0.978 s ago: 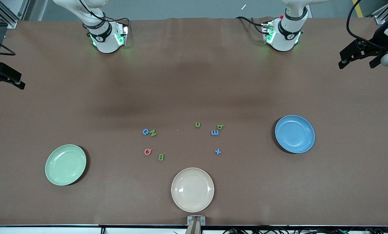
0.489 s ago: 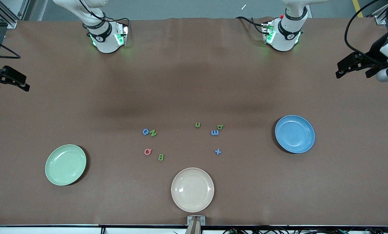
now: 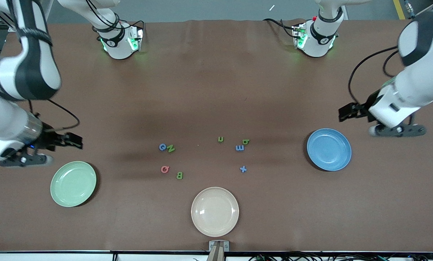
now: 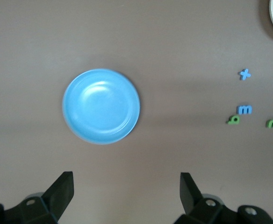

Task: Sort upper and lower case letters into plates
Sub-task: 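Reach the right gripper to pink Q while the left gripper reaches blue m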

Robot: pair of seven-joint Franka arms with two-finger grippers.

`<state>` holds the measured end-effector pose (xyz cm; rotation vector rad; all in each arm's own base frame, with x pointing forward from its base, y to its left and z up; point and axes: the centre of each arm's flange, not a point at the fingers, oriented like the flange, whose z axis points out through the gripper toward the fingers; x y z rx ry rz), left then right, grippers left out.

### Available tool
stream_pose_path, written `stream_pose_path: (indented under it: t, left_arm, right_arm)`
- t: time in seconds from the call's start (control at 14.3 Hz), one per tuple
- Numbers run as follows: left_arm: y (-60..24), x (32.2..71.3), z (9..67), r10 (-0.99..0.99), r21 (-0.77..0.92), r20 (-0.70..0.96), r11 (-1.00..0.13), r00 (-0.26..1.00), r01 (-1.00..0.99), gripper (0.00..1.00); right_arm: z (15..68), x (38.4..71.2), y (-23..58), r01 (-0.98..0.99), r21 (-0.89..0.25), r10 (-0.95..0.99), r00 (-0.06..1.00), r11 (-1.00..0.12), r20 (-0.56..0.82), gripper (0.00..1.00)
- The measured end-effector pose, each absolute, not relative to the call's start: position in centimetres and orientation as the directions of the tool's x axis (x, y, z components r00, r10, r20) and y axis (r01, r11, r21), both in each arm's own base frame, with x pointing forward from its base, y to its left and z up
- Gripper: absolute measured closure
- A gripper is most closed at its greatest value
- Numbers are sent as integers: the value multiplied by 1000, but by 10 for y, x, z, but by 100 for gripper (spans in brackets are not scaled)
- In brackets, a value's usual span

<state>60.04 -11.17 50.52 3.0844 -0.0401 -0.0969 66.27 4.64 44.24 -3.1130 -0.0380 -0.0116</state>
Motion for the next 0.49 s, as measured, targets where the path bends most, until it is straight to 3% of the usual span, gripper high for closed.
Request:
stream_pose_path:
  t: [0.49]
  left_arm:
    - [-235,619,347,-27,101,-33,-995,999,-24,0]
  right_arm:
    - [306,679,168,-179,-46,-179,984,-983,-1,0]
